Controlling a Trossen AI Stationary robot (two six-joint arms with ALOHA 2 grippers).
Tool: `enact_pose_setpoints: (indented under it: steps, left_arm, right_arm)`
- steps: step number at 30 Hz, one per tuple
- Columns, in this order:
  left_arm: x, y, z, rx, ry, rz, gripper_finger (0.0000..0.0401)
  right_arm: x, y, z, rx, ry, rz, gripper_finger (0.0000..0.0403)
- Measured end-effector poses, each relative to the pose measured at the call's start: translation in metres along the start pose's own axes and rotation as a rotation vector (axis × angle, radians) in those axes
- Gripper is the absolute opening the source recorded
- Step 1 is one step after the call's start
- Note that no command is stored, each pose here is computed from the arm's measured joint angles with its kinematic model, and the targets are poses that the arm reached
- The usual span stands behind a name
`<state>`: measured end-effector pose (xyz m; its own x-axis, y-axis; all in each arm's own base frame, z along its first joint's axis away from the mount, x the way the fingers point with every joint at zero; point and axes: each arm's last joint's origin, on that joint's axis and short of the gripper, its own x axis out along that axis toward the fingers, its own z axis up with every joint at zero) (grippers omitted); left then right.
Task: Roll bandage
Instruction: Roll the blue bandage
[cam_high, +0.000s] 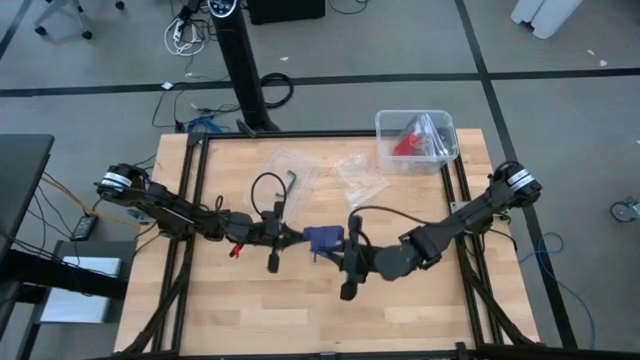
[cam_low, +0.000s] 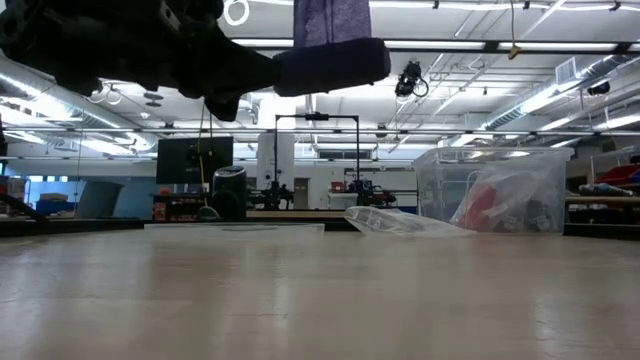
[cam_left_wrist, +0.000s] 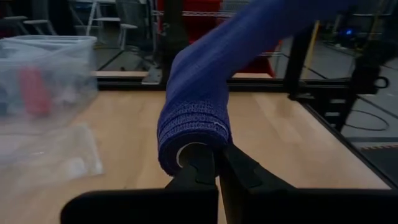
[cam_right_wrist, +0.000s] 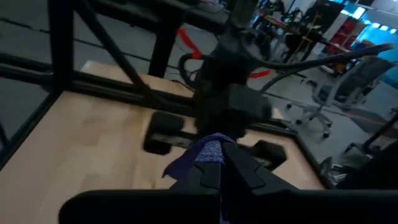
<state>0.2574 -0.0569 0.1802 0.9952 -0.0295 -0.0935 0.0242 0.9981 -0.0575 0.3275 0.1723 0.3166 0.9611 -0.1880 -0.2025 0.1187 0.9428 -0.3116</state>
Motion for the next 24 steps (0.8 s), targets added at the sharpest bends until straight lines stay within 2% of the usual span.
enact_pose_setpoints:
  steps: [4, 8, 15, 24]
  left_arm:
    - [0.0, 0.002, 0.002, 0.011, -0.023, 0.016, 0.0001]
    - [0.0, 0.002, 0.01, 0.002, -0.103, 0.005, 0.0001]
    - [-0.003, 0.0, 0.025, -0.005, -0.26, -0.048, 0.0001]
    - [-0.001, -0.002, 0.034, -0.004, -0.311, -0.082, 0.0001]
  right_arm:
    - [-0.003, 0.014, -0.007, -0.007, 0.033, 0.034, 0.0]
    - [-0.01, 0.021, -0.015, -0.009, 0.109, 0.036, 0.0]
    - [-0.012, 0.019, -0.028, -0.044, 0.217, 0.007, 0.0002]
    - [-0.002, 0.008, -0.03, -0.035, 0.23, -0.028, 0.0022]
